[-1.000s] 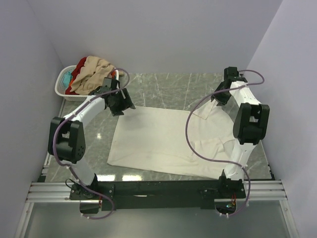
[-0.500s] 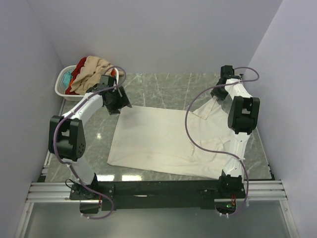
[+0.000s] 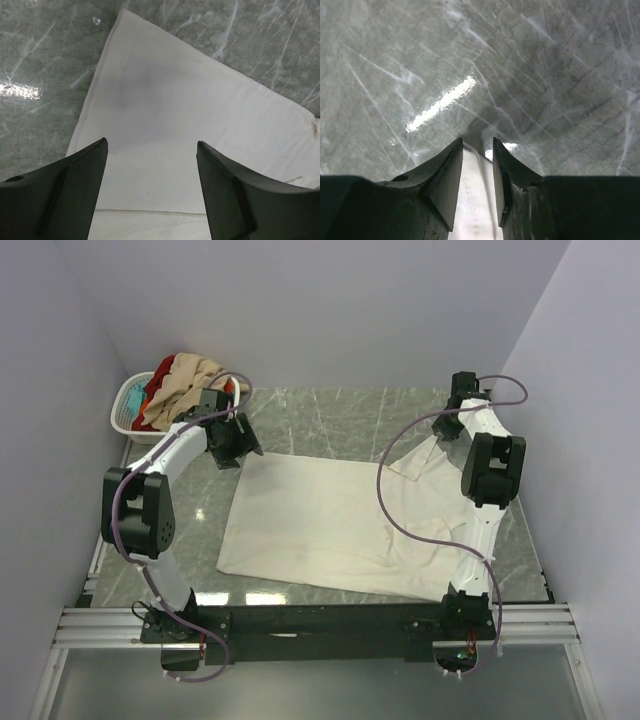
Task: Fold and stack the t-shirts
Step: Fold the tshirt
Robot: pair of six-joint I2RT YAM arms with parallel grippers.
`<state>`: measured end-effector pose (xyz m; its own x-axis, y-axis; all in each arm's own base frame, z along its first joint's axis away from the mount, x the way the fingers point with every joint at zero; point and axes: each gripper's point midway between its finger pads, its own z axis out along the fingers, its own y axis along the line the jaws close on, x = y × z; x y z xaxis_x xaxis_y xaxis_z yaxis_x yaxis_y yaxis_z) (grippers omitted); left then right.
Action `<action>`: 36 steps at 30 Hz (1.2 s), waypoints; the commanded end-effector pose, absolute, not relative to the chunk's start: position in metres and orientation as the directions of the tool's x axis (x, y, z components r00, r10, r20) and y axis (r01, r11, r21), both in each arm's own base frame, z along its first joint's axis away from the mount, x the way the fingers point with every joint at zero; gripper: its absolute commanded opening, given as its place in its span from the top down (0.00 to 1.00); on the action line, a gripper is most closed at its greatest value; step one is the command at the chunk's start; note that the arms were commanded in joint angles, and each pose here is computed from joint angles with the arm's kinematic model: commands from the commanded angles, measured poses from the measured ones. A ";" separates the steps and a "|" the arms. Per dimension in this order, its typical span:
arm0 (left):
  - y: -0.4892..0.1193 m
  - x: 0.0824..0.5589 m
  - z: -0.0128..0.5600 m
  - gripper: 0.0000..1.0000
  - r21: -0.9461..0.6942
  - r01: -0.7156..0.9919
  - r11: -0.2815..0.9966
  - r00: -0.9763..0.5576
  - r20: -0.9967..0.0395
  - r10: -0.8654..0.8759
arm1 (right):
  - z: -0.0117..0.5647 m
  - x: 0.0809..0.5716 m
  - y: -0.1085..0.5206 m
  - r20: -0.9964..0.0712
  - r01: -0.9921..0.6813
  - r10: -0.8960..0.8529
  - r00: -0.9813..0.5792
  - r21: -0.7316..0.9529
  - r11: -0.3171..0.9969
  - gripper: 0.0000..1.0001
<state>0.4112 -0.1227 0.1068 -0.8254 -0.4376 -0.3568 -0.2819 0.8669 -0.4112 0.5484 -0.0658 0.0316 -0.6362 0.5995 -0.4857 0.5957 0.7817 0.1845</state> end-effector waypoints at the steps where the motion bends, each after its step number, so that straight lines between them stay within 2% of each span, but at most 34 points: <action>1: -0.122 0.423 0.119 0.23 -0.415 -0.257 0.873 -0.815 -0.392 -0.427 | 0.039 0.559 -0.072 -0.502 0.585 0.603 -0.620 0.215 0.782 0.63; 13: -0.127 0.429 0.112 0.23 -0.428 -0.257 0.866 -0.823 -0.373 -0.429 | 0.032 0.560 -0.056 -0.467 0.525 0.585 -0.663 0.267 0.808 0.64; 16: -0.127 0.429 0.110 0.23 -0.432 -0.261 0.863 -0.823 -0.368 -0.433 | 0.030 0.560 -0.055 -0.454 0.523 0.585 -0.672 0.268 0.809 0.71; 19: -0.127 0.431 0.106 0.23 -0.427 -0.265 0.864 -0.823 -0.367 -0.434 | 0.031 0.560 -0.053 -0.448 0.520 0.585 -0.676 0.272 0.809 0.82; 20: -0.126 0.434 0.107 0.23 -0.424 -0.266 0.866 -0.819 -0.374 -0.435 | 0.031 0.560 -0.053 -0.448 0.520 0.585 -0.676 0.273 0.809 0.89; 24: -0.125 0.443 0.103 0.25 -0.411 -0.261 0.873 -0.817 -0.387 -0.427 | 0.036 0.558 -0.053 -0.447 0.518 0.586 -0.676 0.278 0.809 0.99; 32: -0.114 0.470 0.094 0.29 -0.318 -0.257 0.913 -0.811 -0.442 -0.383 | 0.069 0.534 -0.070 -0.465 0.571 0.646 -0.605 0.313 0.759 1.00; 36: -0.112 0.479 0.088 0.38 -0.275 -0.235 0.932 -0.819 -0.461 -0.342 | 0.081 0.522 -0.080 -0.469 0.582 0.661 -0.586 0.324 0.746 1.00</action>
